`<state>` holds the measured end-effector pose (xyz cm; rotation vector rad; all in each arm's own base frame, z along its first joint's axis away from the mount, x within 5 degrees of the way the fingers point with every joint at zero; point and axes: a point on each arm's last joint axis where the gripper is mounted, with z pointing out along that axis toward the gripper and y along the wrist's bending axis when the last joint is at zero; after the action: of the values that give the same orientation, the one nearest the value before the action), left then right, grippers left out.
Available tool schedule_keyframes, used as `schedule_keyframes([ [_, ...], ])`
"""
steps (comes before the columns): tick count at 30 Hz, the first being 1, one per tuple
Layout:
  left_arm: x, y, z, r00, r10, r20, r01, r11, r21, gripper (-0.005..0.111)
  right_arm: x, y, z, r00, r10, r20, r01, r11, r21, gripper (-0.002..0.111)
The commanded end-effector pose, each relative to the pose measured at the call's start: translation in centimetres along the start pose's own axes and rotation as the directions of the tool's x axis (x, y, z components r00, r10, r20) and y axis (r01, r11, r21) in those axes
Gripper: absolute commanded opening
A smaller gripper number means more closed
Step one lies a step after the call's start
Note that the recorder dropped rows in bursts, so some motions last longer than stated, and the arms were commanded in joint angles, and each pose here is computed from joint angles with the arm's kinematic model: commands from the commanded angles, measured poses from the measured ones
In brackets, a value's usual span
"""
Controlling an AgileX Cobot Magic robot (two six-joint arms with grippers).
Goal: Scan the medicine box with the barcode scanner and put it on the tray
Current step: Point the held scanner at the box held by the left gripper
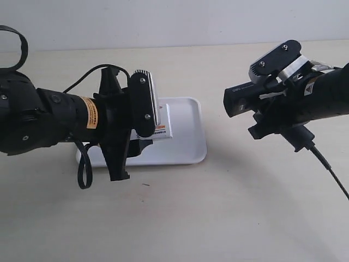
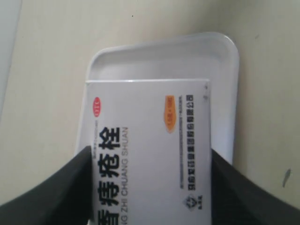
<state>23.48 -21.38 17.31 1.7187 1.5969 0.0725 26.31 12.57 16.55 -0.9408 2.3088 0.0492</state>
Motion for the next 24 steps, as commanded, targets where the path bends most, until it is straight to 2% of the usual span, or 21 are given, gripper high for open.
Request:
schedule_keyframes([
  [1,-0.6,-0.4,-0.1,1.000,0.006,0.019,-0.006,1.000,0.005,0.000,0.3,-1.4,-0.1,1.000,0.022,0.009,-0.022,0.999,0.035,0.000],
  [4,-1.3,-0.7,-0.1,0.998,0.031,0.048,-0.031,1.000,0.003,0.000,0.8,-2.0,-0.1,0.999,0.051,-0.019,-0.050,0.998,0.042,0.000],
  [8,-2.3,-1.2,-0.1,0.993,0.059,0.098,-0.059,0.998,-0.003,0.000,1.0,-1.4,-0.1,0.997,0.054,-0.056,-0.053,0.998,0.016,0.000],
  [13,-2.6,-1.4,-0.2,0.991,0.083,0.106,-0.083,0.997,0.000,0.000,1.2,-1.0,-0.3,0.993,0.083,-0.089,-0.084,0.996,-0.004,0.000],
  [18,-1.9,-0.9,-0.1,0.994,0.067,0.082,-0.067,0.998,-0.004,0.000,0.7,-1.0,-2.4,0.992,0.111,-0.065,-0.111,0.994,-0.006,0.000],
  [24,0.2,0.0,0.5,1.000,0.020,0.014,-0.020,1.000,-0.005,0.000,0.6,-0.7,-3.8,0.981,0.177,-0.079,-0.180,0.983,-0.036,0.000],
])
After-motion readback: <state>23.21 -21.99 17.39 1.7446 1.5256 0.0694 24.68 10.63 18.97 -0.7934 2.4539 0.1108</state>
